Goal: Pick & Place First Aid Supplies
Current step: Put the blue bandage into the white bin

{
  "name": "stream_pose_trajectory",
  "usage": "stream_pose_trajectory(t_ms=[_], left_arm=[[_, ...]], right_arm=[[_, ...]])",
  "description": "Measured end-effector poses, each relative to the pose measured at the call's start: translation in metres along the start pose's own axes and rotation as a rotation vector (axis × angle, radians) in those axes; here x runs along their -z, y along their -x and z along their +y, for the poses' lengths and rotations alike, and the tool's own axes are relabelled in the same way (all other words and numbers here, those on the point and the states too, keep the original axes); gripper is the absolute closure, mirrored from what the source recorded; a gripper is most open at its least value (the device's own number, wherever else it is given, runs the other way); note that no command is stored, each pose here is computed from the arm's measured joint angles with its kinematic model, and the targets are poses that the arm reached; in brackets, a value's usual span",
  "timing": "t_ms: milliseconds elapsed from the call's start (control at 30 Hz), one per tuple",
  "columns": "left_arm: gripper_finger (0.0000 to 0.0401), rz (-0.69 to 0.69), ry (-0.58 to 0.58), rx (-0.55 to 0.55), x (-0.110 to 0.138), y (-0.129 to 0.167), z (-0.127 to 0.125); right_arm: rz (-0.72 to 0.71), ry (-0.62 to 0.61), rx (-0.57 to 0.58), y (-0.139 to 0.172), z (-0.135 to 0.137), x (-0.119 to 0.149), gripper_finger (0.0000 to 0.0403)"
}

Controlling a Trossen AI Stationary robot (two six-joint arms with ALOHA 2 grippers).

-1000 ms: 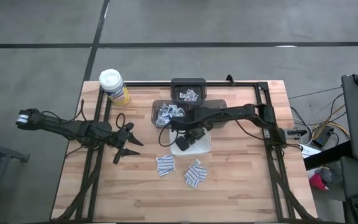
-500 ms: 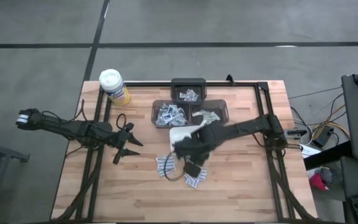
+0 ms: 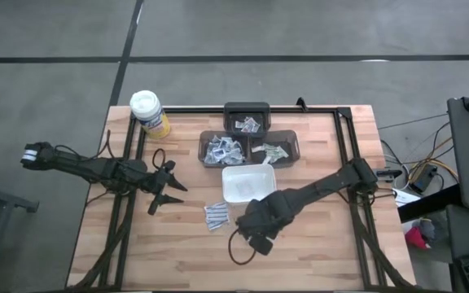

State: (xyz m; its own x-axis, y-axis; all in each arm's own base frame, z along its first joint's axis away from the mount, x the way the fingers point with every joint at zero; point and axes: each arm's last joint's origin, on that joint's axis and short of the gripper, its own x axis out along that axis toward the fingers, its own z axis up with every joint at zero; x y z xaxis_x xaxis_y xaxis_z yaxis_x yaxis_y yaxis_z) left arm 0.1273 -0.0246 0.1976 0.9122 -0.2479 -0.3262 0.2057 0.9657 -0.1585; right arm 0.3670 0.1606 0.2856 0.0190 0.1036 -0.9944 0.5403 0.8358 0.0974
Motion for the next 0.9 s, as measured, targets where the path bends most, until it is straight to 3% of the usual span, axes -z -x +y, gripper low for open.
stream_pose_trajectory(t_ms=[300, 567, 900], left_arm=[[0.0204, 0.0, 0.027, 0.001, 0.0, 0.0, 0.0], [0.0204, 0.0, 0.019, 0.001, 0.0, 0.0, 0.0], [0.0204, -0.043, -0.035, 0.033, -0.004, 0.003, -0.002]], right_arm=[[0.057, -0.22, 0.077, -0.024, -0.004, 0.007, 0.0342], [0.088, -0.281, 0.147, -0.047, -0.005, 0.022, 0.0342], [0.081, -0.291, 0.138, -0.054, -0.023, 0.034, 0.0354]])
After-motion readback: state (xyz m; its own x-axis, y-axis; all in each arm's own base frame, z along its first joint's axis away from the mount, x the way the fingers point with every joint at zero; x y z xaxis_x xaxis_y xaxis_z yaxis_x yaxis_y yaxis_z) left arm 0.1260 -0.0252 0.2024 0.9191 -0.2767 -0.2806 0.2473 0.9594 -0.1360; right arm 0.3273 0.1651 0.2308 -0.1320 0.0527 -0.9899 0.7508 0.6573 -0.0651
